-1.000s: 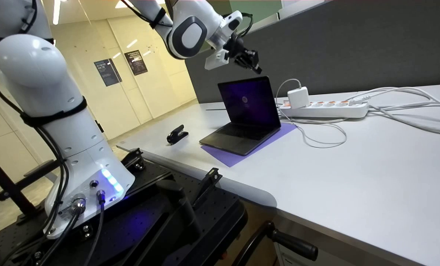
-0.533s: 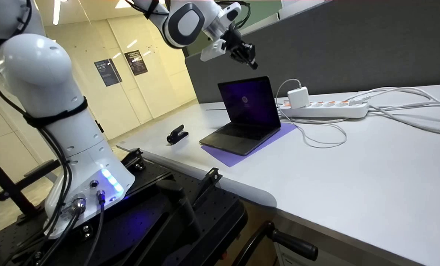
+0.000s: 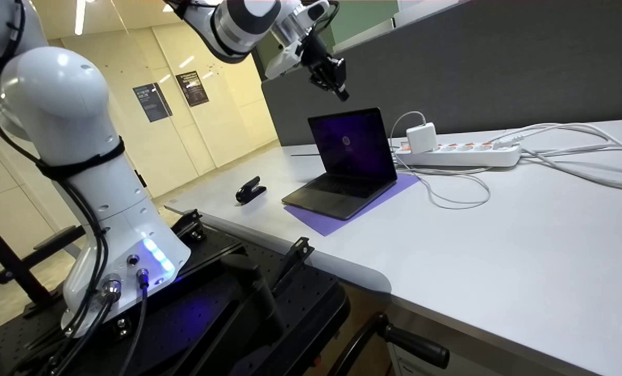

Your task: Open the laptop fully

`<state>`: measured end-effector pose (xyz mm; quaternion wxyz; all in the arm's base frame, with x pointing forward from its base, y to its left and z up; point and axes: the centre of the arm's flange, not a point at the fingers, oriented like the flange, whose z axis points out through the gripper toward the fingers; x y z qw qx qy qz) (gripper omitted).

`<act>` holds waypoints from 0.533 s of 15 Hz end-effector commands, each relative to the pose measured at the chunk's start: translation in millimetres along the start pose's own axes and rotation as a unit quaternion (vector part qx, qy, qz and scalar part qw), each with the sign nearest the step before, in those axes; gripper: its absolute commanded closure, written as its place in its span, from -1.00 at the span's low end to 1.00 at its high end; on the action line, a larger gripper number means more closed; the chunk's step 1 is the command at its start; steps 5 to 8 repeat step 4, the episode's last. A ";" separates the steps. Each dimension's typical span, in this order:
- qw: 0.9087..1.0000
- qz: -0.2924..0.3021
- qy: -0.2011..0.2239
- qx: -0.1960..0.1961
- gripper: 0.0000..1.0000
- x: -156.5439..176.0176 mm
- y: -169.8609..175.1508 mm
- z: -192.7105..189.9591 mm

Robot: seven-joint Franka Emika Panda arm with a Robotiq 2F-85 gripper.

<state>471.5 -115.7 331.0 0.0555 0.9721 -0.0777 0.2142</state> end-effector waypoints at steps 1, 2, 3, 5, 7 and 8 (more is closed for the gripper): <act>1.000 -0.005 -0.019 0.004 0.34 -31.3 -38.5 -36.4; 1.000 -0.012 -0.011 -0.001 0.72 -8.8 -16.3 -10.4; 1.000 -0.017 -0.014 0.002 0.55 -14.2 -24.0 -14.5; 1.000 -0.019 -0.015 0.005 0.42 -18.1 -28.8 -17.7; 1.000 -0.019 -0.015 0.005 0.42 -18.1 -28.8 -17.7; 1.000 -0.019 -0.015 0.005 0.42 -18.1 -28.8 -17.7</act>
